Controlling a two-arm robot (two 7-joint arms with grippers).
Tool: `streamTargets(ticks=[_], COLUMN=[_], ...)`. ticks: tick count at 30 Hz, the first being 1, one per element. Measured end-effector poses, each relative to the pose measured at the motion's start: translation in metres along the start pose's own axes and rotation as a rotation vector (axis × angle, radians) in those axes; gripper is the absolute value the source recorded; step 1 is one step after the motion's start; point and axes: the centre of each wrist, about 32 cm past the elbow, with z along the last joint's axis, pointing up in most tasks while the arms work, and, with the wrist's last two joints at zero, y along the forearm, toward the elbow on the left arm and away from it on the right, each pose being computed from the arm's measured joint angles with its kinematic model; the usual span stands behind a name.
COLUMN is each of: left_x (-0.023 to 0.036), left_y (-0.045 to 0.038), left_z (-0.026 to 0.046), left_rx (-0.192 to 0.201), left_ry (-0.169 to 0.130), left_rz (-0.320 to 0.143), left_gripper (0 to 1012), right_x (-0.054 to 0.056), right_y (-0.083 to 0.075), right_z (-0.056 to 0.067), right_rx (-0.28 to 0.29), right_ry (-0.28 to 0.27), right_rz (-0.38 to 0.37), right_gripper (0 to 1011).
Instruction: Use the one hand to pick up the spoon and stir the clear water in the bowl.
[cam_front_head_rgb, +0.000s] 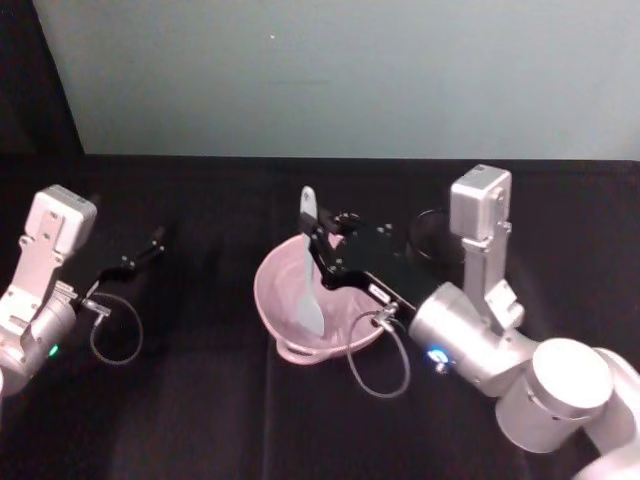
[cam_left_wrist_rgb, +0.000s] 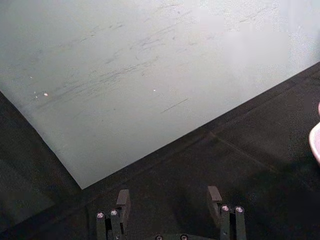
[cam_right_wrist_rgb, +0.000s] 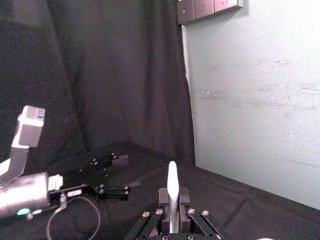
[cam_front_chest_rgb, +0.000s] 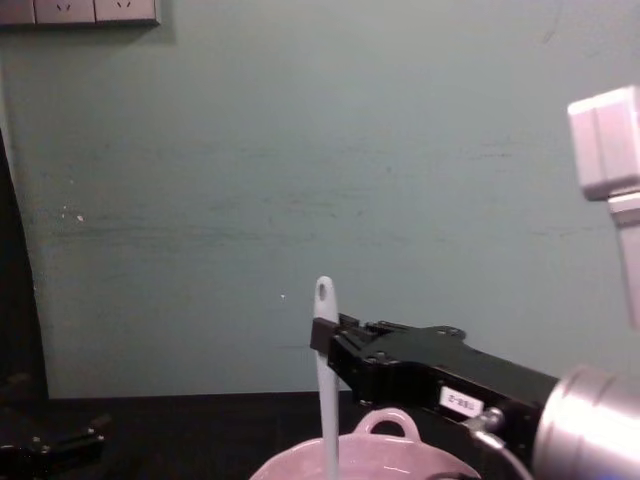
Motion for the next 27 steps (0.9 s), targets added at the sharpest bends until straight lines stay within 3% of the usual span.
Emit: streamTargets(ticks=[6, 13, 21, 27], left_x=[0.0000, 0.0000, 0.0000, 0.0000], left_y=[0.0000, 0.0000, 0.0000, 0.0000], left_z=[0.0000, 0.0000, 0.0000, 0.0000], left_rx=[0.000, 0.000, 0.000, 0.000], left_ry=[0.000, 0.000, 0.000, 0.000], left_rz=[0.000, 0.000, 0.000, 0.000], left_gripper=[1011, 1011, 1011, 1011], right_x=[0.006, 0.019, 0.025, 0.028], right_y=[0.018, 0.026, 0.013, 0.000], right_z=[-0.013, -0.020, -0.011, 0.003], right_rx=[0.026, 0.073, 0.107, 0.123], right_ry=[0.003, -0.074, -0.118, -0.086], right_rz=[-0.040, -0.122, -0.156, -0.170], right_gripper=[116, 116, 116, 116])
